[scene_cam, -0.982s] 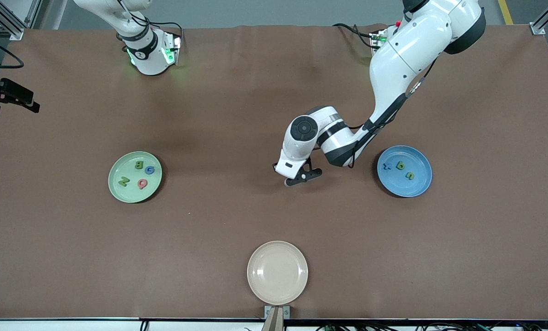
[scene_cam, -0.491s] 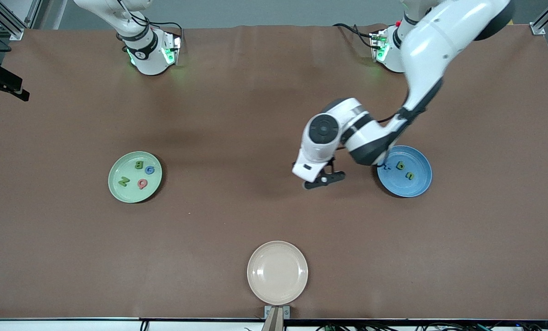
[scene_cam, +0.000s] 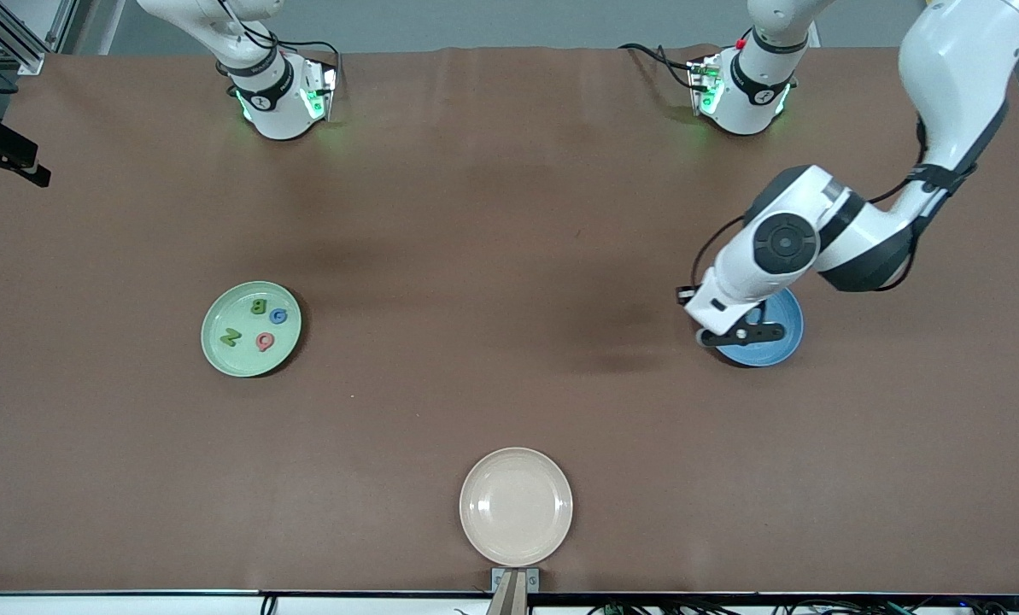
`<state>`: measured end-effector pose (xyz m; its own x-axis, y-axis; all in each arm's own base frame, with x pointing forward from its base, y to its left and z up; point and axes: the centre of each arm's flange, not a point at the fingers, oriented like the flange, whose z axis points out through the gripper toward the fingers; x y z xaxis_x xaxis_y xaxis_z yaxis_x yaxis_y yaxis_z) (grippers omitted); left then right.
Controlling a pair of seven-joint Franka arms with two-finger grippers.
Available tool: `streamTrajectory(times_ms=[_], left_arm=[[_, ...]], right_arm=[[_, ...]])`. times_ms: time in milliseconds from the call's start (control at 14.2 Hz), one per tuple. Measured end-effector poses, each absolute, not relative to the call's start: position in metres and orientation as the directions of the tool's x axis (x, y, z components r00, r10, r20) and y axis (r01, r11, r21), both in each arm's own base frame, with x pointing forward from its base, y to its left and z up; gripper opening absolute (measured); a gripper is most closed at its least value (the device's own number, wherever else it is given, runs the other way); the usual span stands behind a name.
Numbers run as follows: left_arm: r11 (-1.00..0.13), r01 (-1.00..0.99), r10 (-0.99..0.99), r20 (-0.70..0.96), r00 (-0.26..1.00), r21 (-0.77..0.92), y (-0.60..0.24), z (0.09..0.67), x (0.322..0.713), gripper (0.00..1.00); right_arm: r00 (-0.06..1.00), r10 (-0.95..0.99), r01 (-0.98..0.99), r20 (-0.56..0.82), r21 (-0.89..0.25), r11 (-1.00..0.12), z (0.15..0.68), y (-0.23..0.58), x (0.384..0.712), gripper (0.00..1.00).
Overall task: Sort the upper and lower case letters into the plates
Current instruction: 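Carry m with the left gripper and drop it on the blue plate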
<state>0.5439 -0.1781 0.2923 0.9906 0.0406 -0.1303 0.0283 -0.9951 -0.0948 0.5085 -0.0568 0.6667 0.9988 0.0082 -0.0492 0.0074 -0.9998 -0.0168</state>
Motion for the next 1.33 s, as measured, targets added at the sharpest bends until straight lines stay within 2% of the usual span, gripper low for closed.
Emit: streamTrajectory(times_ms=[351,842,1053,1333], left_arm=[[-0.991,-0.074,-0.070,-0.039,0.997,-0.111,-0.114,0.241,0.523,0.28],[-0.987,-0.125,-0.127,0.010,0.992,-0.104,-0.097,0.201,0.532,0.28],[-0.984,-0.141,-0.145,0.025,0.989,-0.110,-0.110,0.204,0.540,0.52],[-0.982,-0.152,-0.158,0.039,0.987,-0.113,-0.120,0.209,0.545,0.93]], right_arm=[[0.999,-0.003,-0.004,-0.051,-0.014,-1.000,0.667,-0.045,0.509,1.00],[0.999,-0.009,-0.011,-0.050,-0.035,-0.999,0.667,-0.047,0.509,1.00],[0.999,-0.012,-0.014,-0.050,-0.035,-0.999,0.667,-0.048,0.509,1.00],[0.999,-0.011,-0.013,-0.052,-0.032,-0.999,0.667,-0.048,0.509,1.00]])
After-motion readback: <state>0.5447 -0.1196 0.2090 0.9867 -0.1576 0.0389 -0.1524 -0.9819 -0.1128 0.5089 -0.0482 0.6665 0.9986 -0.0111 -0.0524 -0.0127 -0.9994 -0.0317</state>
